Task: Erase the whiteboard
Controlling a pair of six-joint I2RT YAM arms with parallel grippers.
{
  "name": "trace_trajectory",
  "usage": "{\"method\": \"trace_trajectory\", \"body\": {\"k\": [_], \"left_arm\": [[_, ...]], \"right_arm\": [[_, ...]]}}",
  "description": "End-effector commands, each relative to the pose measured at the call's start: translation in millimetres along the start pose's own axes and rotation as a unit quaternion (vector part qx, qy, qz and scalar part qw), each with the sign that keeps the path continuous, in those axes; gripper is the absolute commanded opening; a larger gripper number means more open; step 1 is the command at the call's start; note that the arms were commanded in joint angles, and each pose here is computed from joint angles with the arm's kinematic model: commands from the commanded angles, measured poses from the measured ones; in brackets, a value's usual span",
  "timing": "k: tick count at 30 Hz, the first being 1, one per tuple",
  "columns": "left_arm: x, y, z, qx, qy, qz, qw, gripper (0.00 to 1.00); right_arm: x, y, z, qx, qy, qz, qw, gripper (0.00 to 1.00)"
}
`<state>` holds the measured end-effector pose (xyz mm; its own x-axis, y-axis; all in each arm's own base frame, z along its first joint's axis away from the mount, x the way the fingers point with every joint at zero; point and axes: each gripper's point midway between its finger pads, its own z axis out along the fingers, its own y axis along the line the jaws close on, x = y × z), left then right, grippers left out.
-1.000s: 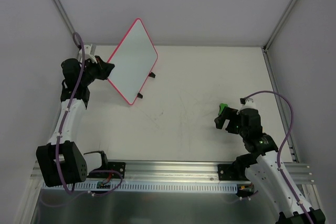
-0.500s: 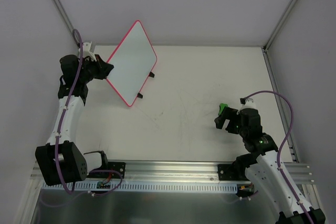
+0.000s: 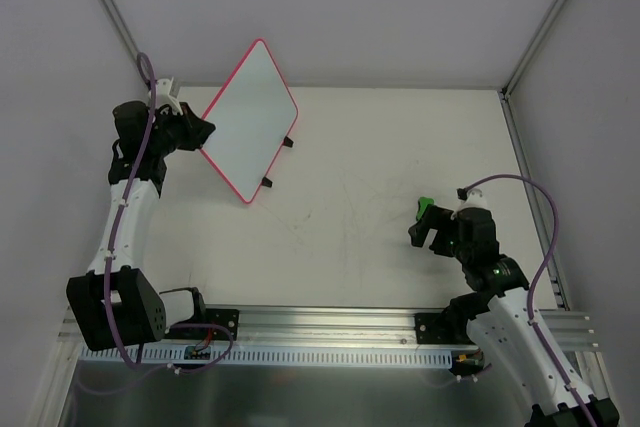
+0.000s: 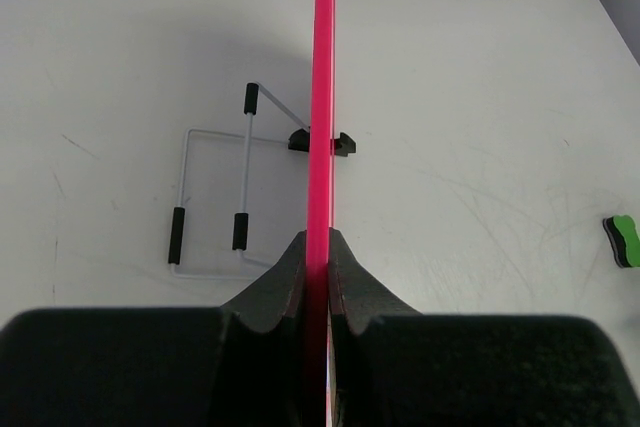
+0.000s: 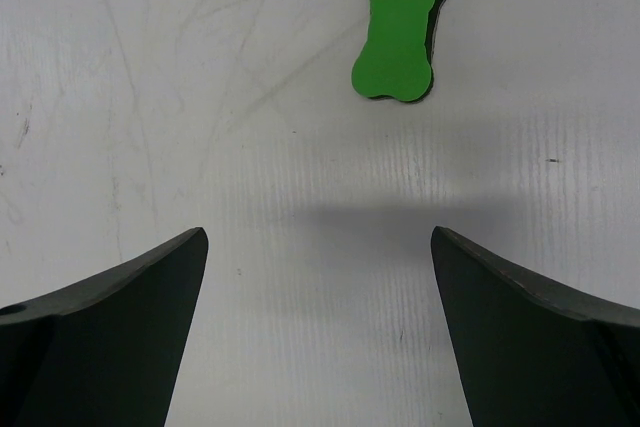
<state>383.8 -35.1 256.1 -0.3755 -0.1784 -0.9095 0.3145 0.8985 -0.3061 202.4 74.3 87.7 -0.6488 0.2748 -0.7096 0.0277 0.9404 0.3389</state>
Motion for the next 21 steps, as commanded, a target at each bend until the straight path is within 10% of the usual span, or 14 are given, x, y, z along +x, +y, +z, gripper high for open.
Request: {"method": "trace_trajectory", "body": {"k": [1, 21], "left_arm": [[18, 18, -1, -0.038, 0.041, -0.002, 0.998, 0.03], [42, 54, 9, -0.093, 0.083, 0.030, 0.992, 0.33]], "right_arm": [[-2, -1, 0, 0.002, -0.009, 0.010, 1.000, 0.99], [0, -1, 1, 0.003, -0.004, 0.010, 1.000, 0.99]]}}
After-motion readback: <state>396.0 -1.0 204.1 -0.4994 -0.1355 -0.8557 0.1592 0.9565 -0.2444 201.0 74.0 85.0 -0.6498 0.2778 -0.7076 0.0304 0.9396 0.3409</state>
